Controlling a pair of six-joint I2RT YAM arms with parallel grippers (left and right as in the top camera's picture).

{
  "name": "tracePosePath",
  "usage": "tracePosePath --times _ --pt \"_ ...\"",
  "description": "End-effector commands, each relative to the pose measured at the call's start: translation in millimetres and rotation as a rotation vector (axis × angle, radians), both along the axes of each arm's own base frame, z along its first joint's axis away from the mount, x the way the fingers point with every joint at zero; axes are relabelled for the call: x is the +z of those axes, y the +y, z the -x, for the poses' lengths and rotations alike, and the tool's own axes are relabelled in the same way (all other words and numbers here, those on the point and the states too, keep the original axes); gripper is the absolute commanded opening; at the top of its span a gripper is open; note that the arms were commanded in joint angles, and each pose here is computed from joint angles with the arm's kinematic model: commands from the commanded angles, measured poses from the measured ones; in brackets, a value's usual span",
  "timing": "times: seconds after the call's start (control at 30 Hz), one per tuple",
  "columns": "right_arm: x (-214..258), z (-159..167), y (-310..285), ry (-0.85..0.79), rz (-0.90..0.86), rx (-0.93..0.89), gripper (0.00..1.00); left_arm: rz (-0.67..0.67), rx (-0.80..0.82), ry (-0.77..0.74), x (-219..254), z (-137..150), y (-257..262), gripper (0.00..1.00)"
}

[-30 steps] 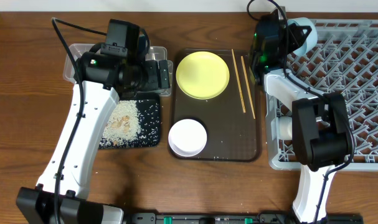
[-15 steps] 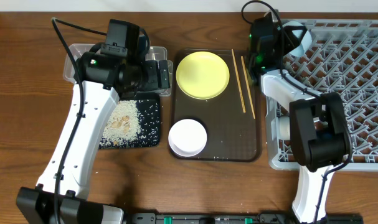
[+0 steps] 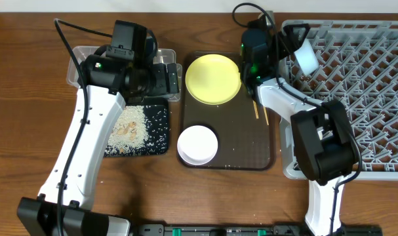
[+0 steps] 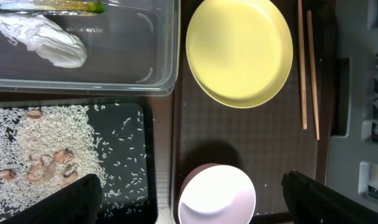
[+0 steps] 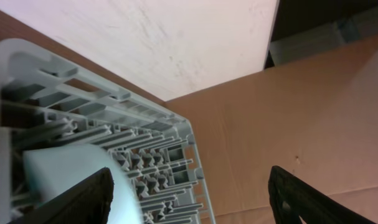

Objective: Sort waste into correct bins and load items into the dishwasher rack
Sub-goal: 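Reach the right gripper to the pink bowl and grasp its rim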

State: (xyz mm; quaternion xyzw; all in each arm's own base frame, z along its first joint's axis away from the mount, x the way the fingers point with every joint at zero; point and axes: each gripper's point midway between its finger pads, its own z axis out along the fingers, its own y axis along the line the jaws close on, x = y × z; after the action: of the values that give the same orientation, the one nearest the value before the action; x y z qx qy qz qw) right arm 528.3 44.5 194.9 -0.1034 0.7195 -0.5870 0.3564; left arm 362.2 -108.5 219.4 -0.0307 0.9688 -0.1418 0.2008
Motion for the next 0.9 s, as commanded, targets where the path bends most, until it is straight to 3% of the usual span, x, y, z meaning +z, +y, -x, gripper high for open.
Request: tracePosePath --times 0.0,0.17,0.27,0.47,0.6,0.7,0.73,0.87 --pt "29 7 14 -0.062 -0.039 0.038 0.79 -0.013 -0.003 -0.014 3 -2 1 0.95" --pt "30 10 32 -0.070 -0.137 0.124 0.83 -0.013 -0.003 -0.014 3 -2 1 0.95" --pt "17 16 45 -0.028 -0.305 0.224 0.85 -0.013 -0.003 -0.014 4 -2 1 0.95" --pt "-9 57 116 0.227 -1.023 0.531 0.89 -0.005 0.034 -0.053 18 -4 15 0.95" --pt "5 86 155 0.314 -1.340 0.623 0.98 0.006 0.106 -0.136 46 -8 42 0.96" --pt "8 102 174 0.361 -1.517 0.612 0.94 0.010 0.161 -0.199 64 -8 62 0.95" --pt "6 108 180 0.390 -1.562 0.607 0.87 0.010 0.184 -0.216 70 -6 71 0.95" --pt "-15 126 199 0.474 -1.618 0.528 0.75 0.006 0.235 -0.234 76 -4 90 0.95"
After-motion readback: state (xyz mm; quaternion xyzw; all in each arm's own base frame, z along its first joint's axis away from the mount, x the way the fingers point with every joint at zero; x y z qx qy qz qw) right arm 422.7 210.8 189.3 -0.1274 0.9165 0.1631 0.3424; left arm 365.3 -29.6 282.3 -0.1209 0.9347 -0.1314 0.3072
